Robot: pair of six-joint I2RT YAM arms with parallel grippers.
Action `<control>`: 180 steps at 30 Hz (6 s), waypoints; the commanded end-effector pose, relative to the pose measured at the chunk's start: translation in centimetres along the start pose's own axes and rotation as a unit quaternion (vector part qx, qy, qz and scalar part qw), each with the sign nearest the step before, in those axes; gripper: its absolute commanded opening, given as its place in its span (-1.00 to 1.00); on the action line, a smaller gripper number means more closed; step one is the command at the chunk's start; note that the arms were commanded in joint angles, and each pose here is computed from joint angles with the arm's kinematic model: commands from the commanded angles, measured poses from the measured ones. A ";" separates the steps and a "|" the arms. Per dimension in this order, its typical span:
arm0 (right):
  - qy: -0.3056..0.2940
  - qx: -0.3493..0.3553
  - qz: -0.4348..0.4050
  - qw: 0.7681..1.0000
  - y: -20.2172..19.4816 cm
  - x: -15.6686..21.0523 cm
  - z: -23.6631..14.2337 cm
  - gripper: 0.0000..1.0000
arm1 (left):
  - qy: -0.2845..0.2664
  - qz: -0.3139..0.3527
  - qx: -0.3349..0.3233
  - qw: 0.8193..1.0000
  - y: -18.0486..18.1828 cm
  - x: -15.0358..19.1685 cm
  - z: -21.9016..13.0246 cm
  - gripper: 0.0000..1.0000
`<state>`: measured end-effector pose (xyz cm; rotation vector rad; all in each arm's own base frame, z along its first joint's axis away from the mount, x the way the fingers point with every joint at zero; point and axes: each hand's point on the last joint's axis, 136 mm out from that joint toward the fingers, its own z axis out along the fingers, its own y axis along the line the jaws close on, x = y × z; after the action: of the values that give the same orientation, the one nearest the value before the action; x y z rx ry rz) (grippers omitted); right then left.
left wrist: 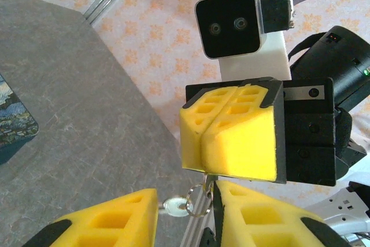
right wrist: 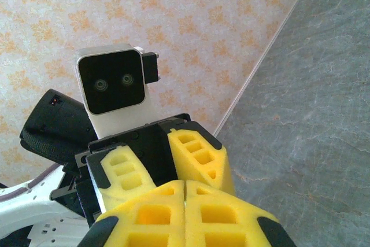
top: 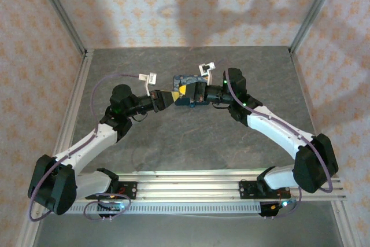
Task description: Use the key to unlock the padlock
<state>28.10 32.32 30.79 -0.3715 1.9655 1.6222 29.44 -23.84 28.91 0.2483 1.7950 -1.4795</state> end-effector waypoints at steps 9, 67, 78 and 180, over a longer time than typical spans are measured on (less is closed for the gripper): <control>-0.014 -0.030 -0.012 0.999 1.7 -0.7 0.3 -1.00 | -0.006 0.024 0.039 0.999 -1.9 -0.7 0.2 -0.39; 0.060 -0.002 0.002 0.998 2.0 1.1 -1.3 -0.19 | 0.062 0.099 0.042 0.992 -3.5 1.5 -0.4 -1.00; 0.064 -0.006 -0.007 0.998 2.0 1.2 -1.2 -1.00 | 0.070 0.092 0.043 0.992 -3.5 1.6 -0.3 -1.00; -0.028 0.595 -0.089 0.798 -28.3 5.7 1.2 0.10 | 0.032 -0.021 -0.349 0.936 19.3 -4.2 -2.6 -1.00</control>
<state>38.16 27.82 3.94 0.0110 2.4025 0.1044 42.37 -14.39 17.00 -0.1081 2.2855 -0.7610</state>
